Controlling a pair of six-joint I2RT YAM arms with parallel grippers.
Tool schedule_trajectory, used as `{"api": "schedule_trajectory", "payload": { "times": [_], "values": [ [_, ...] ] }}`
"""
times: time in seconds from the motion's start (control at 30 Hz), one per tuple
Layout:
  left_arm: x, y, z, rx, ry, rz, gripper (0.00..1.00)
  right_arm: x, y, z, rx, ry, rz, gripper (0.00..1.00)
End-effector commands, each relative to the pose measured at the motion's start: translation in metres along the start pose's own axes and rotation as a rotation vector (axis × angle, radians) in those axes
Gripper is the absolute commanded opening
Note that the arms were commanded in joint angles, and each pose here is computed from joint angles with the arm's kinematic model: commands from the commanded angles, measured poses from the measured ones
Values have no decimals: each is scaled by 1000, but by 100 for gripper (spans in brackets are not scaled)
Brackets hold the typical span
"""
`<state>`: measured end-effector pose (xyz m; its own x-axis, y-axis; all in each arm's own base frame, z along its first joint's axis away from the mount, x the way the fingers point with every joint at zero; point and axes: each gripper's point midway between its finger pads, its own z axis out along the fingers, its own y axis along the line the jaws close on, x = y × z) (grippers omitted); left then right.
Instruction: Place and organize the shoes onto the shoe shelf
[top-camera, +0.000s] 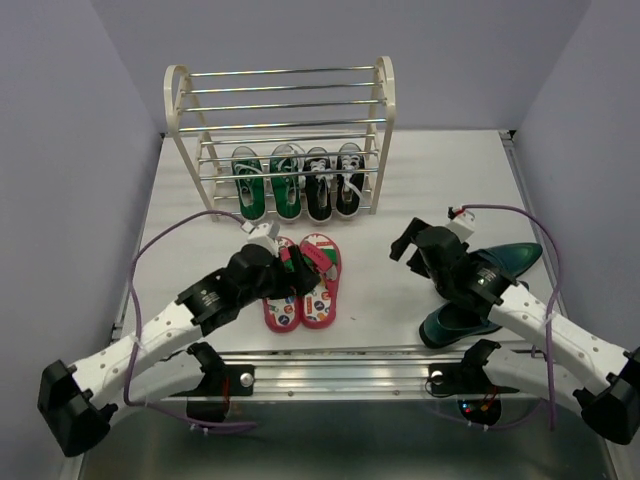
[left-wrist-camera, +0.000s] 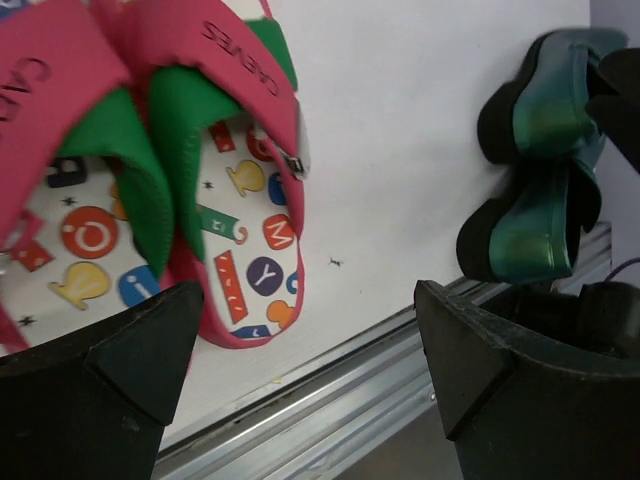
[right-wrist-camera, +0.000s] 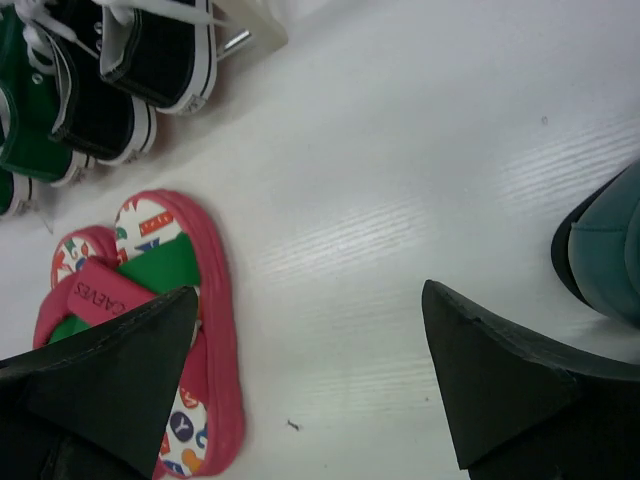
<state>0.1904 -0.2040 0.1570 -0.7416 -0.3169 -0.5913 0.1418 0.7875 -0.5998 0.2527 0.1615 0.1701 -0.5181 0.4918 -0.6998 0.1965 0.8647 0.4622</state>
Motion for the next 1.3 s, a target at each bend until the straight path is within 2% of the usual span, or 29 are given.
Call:
{"api": "schedule_trajectory", "payload": {
  "times": [0.0, 0.13, 0.2, 0.53, 0.63, 0.73, 0.8, 0.83, 0.93, 1.0, 1.03, 1.1, 1.27],
  "values": [
    [2, -50, 16, 82, -24, 35, 99, -5, -23, -6, 60, 9, -95, 100],
    [17, -62, 45, -3, 20, 95, 99, -9, -24, -1, 83, 20, -153, 100],
    [16, -68, 54, -32, 4, 105, 99, -6, -25, 0, 87, 33, -171, 100],
    [27, -40, 91, -205, -22, 94, 99, -19, -27, -6, 73, 4, -203, 100],
    [30, -35, 102, -245, -22, 122, 94, -21, -27, -6, 80, -2, -221, 100],
    [38, -34, 111, -260, 7, 147, 82, -22, -26, -7, 79, 0, -224, 100],
    [43, -33, 115, -268, 20, 151, 61, -23, -27, -7, 84, -7, -225, 100],
    [44, -34, 115, -266, 23, 155, 41, -24, -27, -8, 81, -12, -222, 100],
    [46, -38, 113, -262, 26, 154, 17, -24, -29, -9, 84, -11, -224, 100],
    [47, -38, 109, -267, 26, 152, 4, -22, -32, -9, 87, -11, -222, 100],
    [46, -39, 107, -268, 20, 150, 0, -22, -32, -9, 86, -11, -220, 100],
    [43, -40, 103, -272, 18, 170, 0, -22, -34, -10, 90, -16, -220, 100],
    [-4, -66, 74, -251, -129, 200, 0, -30, -33, -14, 85, -46, -216, 100]
  ]
}}
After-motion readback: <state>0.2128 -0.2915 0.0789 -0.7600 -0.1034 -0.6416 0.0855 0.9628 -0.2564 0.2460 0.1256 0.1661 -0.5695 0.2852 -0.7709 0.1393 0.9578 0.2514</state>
